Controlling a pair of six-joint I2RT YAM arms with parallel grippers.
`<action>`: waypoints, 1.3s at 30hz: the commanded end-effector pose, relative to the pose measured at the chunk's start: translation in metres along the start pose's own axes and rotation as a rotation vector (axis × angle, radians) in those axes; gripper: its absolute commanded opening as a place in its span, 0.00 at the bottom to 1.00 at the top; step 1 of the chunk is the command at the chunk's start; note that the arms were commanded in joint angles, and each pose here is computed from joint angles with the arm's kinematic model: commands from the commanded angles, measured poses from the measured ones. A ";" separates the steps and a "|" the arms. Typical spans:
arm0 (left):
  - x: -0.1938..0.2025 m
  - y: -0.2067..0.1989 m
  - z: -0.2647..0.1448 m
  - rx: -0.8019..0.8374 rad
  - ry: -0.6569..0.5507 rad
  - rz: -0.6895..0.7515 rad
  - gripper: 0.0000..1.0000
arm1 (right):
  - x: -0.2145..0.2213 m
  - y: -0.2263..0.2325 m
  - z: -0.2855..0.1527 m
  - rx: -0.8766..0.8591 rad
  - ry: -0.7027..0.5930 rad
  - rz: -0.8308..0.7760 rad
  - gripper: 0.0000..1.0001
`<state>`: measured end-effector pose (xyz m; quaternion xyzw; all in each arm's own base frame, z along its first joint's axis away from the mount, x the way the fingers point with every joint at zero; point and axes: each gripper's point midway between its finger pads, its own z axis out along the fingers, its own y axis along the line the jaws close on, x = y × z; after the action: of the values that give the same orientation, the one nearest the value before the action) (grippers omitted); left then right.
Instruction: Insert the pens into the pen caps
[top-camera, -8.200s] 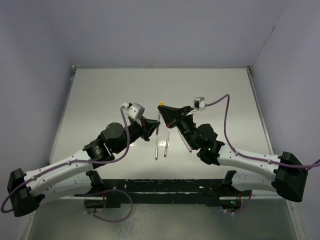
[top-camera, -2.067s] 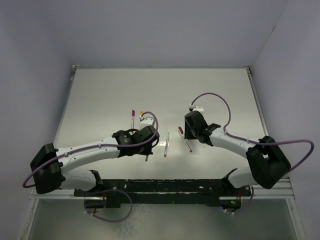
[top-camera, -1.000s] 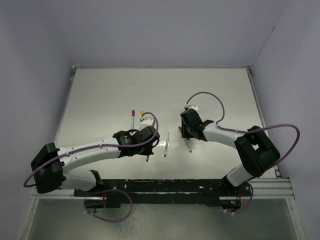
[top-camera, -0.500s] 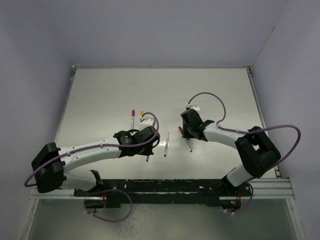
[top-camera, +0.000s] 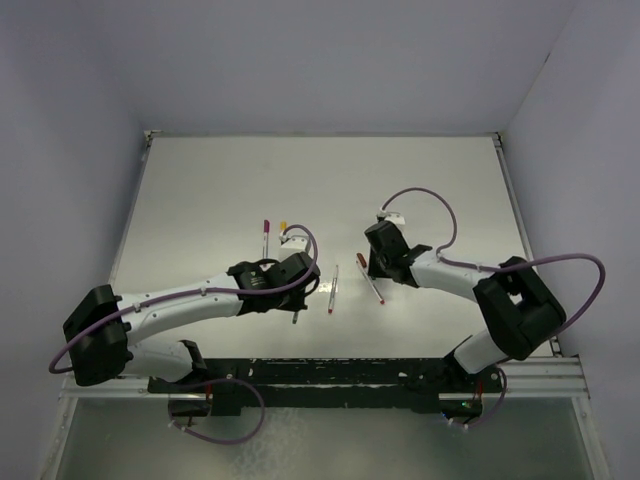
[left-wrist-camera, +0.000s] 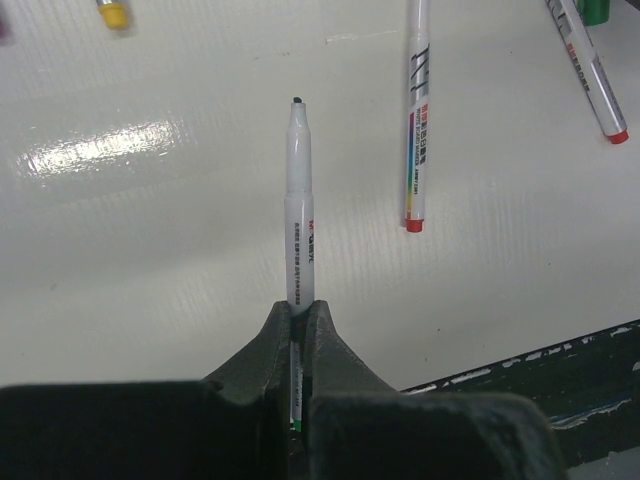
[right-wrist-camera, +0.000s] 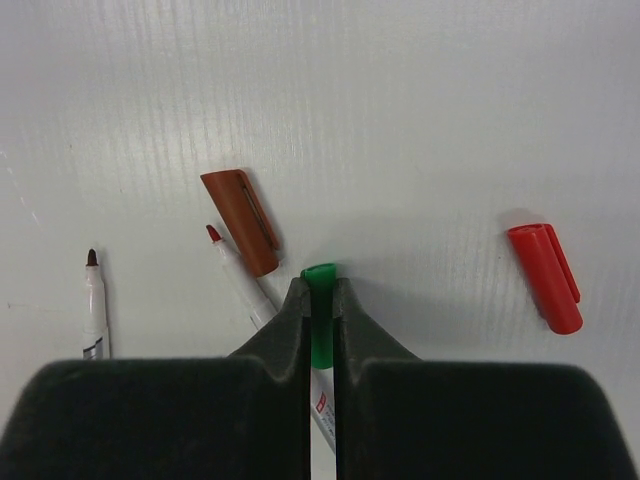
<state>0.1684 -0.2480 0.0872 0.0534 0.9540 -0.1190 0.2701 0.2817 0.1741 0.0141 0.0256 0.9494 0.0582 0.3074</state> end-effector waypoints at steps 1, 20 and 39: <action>-0.001 -0.006 0.003 0.022 -0.011 -0.011 0.00 | 0.056 -0.028 -0.001 0.079 0.174 -0.032 0.00; -0.030 -0.043 -0.016 0.277 -0.179 0.053 0.00 | -0.109 0.010 -0.117 -0.172 -0.470 0.097 0.00; -0.082 -0.122 -0.082 0.796 -0.544 0.140 0.00 | -0.161 0.074 -0.234 -0.805 -0.873 0.226 0.00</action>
<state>0.1780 -0.3307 0.1666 0.1667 0.8063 -0.3902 0.4122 0.2819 0.1973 0.2599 0.0397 0.7025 0.3533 0.6166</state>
